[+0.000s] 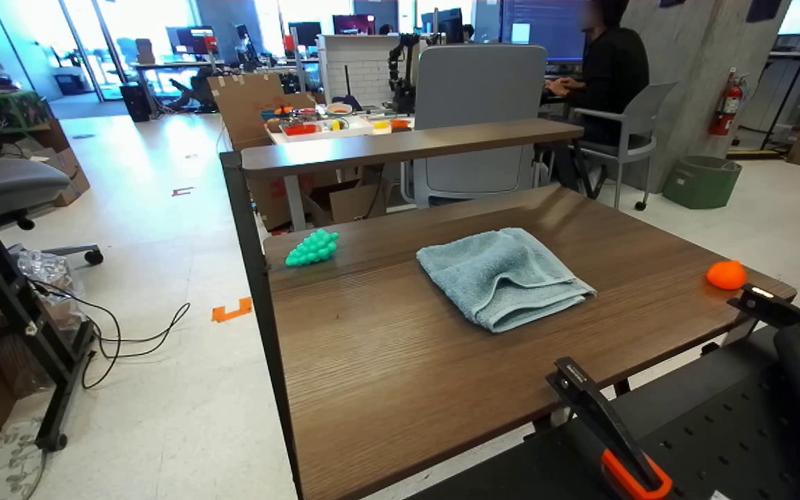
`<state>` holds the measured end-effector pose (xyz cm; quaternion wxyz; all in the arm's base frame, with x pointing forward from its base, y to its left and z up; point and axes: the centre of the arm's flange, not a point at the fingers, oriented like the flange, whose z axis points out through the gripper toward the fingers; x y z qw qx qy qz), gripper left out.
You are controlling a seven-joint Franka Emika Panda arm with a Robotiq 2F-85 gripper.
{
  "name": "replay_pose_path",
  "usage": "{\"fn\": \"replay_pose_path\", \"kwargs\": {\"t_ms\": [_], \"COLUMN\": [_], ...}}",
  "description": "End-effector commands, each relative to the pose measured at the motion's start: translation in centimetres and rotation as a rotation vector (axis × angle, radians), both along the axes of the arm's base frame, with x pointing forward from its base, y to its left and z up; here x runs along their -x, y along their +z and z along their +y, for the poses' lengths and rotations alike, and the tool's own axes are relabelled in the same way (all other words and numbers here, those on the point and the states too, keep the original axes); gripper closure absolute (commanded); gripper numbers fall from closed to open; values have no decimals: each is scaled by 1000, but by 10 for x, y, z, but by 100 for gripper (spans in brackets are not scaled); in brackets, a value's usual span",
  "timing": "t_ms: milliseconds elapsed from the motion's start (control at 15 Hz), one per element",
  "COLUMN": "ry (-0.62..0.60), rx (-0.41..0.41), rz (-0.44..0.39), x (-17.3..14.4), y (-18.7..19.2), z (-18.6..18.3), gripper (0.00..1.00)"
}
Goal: Wipe the table with the blue cloth
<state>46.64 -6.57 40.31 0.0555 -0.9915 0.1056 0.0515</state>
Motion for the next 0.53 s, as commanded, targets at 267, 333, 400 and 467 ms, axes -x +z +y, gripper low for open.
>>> {"fn": "replay_pose_path", "kwargs": {"t_ms": [267, 333, 400, 467], "ry": [-65, -65, -70, -69], "rx": [37, 35, 26, 18], "rz": [97, 120, 126, 130], "x": [-21, -24, -28, -32], "y": [-104, -114, -125, -135], "z": [29, 32, 36, 39], "gripper": [0, 0, 0, 0]}}
